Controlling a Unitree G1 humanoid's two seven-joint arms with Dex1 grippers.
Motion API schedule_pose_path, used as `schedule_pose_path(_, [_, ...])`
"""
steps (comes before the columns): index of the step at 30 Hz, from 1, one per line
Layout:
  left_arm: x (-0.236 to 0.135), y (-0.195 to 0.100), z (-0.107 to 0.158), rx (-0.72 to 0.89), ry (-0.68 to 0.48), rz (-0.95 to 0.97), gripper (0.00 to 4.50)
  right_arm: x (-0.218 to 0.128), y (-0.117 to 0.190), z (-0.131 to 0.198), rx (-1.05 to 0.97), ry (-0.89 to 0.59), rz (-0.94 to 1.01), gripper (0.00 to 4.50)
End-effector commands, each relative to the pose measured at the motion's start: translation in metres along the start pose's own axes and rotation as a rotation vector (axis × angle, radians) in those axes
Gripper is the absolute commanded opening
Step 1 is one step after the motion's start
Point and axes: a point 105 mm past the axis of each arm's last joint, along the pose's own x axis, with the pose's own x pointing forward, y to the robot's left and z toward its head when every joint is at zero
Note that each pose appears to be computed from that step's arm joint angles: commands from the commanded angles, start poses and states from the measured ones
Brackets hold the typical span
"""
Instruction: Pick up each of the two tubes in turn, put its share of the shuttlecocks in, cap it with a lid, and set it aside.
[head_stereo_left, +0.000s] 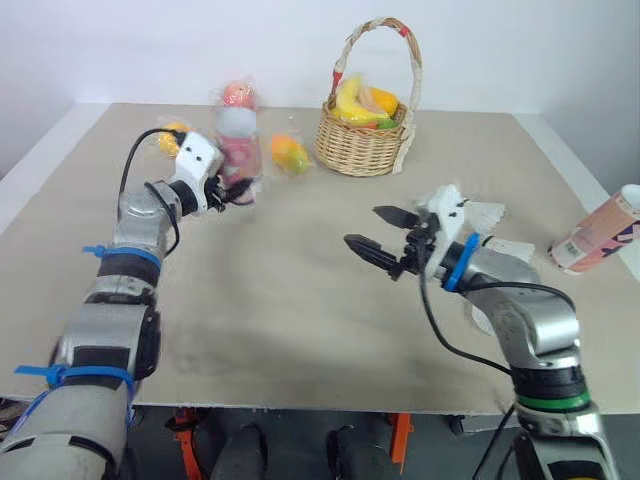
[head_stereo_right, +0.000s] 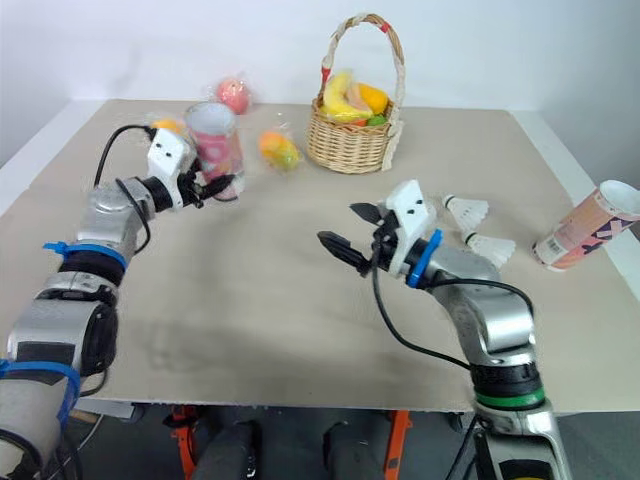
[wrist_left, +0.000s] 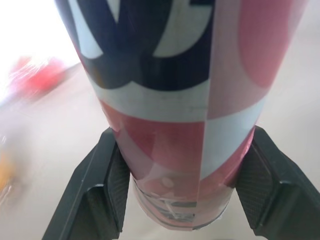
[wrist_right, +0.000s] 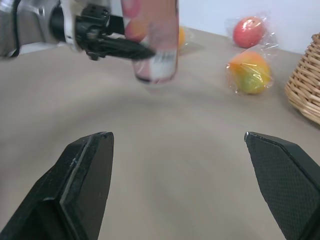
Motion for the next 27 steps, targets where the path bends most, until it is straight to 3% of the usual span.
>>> schedule_pose_path(1, [-0.021, -0.027, 0.01, 0.087, 0.047, -0.265, 2.59, -0.014, -0.001, 0.017, -0.028, -0.031, -0.027, 4.5])
schedule_pose_path(5, [-0.056, -0.058, 0.013, 0.17, 0.178, -0.534, 2.59, -0.029, -0.002, 0.015, -0.002, -0.01, -0.131, 4.5])
schedule_pose_path(9, [-0.068, -0.07, 0.015, 0.209, 0.254, -0.616, 2.59, -0.032, 0.004, 0.009, 0.031, 0.003, -0.203, 4.5])
schedule_pose_path(17, [-0.063, -0.087, 0.031, 0.189, 0.17, -0.678, 2.59, -0.03, -0.004, -0.029, 0.038, 0.114, -0.412, 4.5])
schedule_pose_path(22, [-0.058, -0.101, 0.013, 0.148, 0.181, -0.701, 2.59, -0.027, -0.029, -0.044, 0.025, 0.14, -0.575, 4.5])
schedule_pose_path(27, [-0.051, -0.109, 0.002, 0.096, 0.17, -0.692, 2.59, -0.014, -0.039, -0.05, -0.011, 0.143, -0.617, 4.5])
